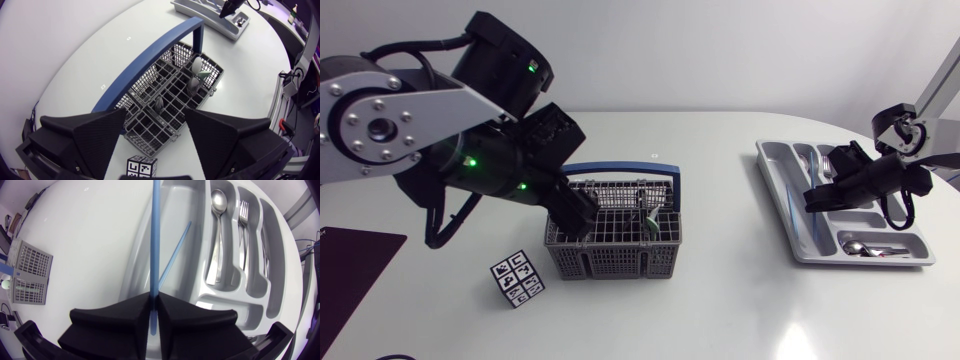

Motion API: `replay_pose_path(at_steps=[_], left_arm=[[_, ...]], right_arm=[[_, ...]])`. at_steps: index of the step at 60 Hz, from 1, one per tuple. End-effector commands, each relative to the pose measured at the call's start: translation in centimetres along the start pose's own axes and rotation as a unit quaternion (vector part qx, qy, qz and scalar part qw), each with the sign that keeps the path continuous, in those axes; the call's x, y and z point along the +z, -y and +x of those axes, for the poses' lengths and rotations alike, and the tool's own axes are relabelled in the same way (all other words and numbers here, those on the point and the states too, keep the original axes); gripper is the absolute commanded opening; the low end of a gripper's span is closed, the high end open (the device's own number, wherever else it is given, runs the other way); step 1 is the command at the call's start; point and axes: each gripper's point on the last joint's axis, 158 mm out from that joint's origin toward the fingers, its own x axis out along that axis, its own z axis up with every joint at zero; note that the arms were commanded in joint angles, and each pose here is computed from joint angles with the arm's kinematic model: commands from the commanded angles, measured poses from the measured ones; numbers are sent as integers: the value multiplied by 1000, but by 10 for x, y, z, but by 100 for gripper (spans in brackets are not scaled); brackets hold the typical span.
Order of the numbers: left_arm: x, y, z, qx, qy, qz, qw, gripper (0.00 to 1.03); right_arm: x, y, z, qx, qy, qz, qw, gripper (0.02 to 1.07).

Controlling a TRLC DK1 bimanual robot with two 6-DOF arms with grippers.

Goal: Transfer all utensils from the basket to the drawer tray.

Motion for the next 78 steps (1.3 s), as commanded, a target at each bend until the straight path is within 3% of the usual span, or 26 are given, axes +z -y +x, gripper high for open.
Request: replay_pose_path(at_steps=[1, 8, 12, 27, 39, 49, 78], left_arm=[[-17, 8, 11, -1, -32, 19, 999, 82], [-18, 7, 20, 16, -45, 24, 999, 82], [-17, 7, 23, 26, -47, 27, 998, 82], [-16, 7, 35, 74, -60, 41, 995, 81], [-20, 7, 46, 101, -66, 45, 992, 71], [-25, 4, 55, 125, -66, 49, 989, 57], [-31, 1, 64, 138, -68, 47, 987, 6]], right_arm=[[3, 6, 5, -6, 0, 12, 1000, 37], [2, 8, 3, -16, -4, 13, 1000, 83], [2, 4, 1, -19, -5, 10, 1000, 94], [9, -18, -20, -32, 13, -17, 999, 98], [16, -39, -39, -31, 30, -36, 998, 98], [20, -54, -54, -31, 46, -48, 997, 100], [15, -75, -68, -33, 57, -71, 995, 100]])
